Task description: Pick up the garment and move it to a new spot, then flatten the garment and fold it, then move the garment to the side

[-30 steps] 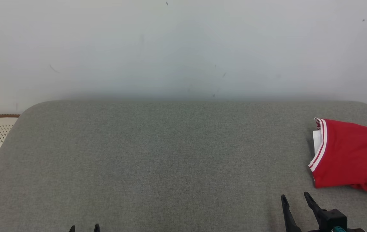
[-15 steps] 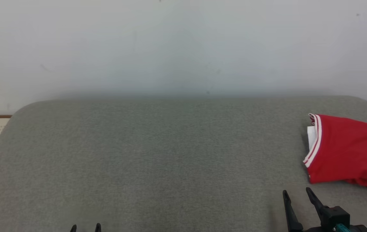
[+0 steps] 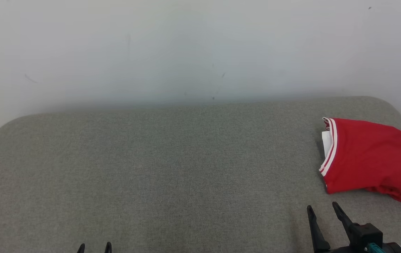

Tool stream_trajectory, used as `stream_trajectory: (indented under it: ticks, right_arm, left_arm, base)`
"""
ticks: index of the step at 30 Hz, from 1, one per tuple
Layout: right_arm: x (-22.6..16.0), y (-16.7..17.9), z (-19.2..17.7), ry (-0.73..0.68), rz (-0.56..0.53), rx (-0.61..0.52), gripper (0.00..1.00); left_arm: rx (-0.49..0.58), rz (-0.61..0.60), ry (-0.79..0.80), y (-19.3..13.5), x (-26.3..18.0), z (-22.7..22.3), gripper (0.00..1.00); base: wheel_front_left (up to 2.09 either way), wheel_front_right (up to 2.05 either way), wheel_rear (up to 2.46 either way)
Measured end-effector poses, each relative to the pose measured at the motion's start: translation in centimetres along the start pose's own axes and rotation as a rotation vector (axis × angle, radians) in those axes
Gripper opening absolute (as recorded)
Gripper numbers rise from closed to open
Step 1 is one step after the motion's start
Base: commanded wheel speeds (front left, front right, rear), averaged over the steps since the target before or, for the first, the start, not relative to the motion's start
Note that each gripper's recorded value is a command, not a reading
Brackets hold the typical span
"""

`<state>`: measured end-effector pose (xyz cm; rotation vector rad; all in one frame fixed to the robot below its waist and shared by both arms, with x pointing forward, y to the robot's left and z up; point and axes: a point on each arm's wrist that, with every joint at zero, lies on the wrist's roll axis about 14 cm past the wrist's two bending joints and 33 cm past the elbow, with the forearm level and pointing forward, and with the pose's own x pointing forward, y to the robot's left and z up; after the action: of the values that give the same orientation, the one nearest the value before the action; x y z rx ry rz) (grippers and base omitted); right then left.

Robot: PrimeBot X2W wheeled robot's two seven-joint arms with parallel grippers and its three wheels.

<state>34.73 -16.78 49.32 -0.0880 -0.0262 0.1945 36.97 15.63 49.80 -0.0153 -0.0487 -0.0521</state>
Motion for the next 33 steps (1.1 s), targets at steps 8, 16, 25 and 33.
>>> stream_trajectory:
  ticks: [8,16,25,33]
  right_arm:
    - [0.0,0.0,0.1,-0.005,0.000,0.004,1.00]
    - [0.0,0.0,0.1,-0.003,0.001,0.004,1.00]
    - [-0.6,0.5,-1.6,0.048,0.005,0.020,0.00]
    - [-1.1,0.2,-2.8,0.091,-0.041,0.153,0.00]
  left_arm:
    - [0.000,0.000,0.000,0.0,0.1,0.0,1.00]
    - [-0.005,-0.007,-0.007,-0.2,0.3,0.2,1.00]
    - [-0.024,-0.020,0.041,-0.4,-0.2,-1.2,0.00]
    - [-0.141,0.023,0.116,0.4,-0.7,-2.9,0.00]
  base:
    - [0.00,0.00,0.00]
    - [0.00,0.00,0.00]
    - [0.00,0.00,0.00]
    - [0.00,0.00,0.00]
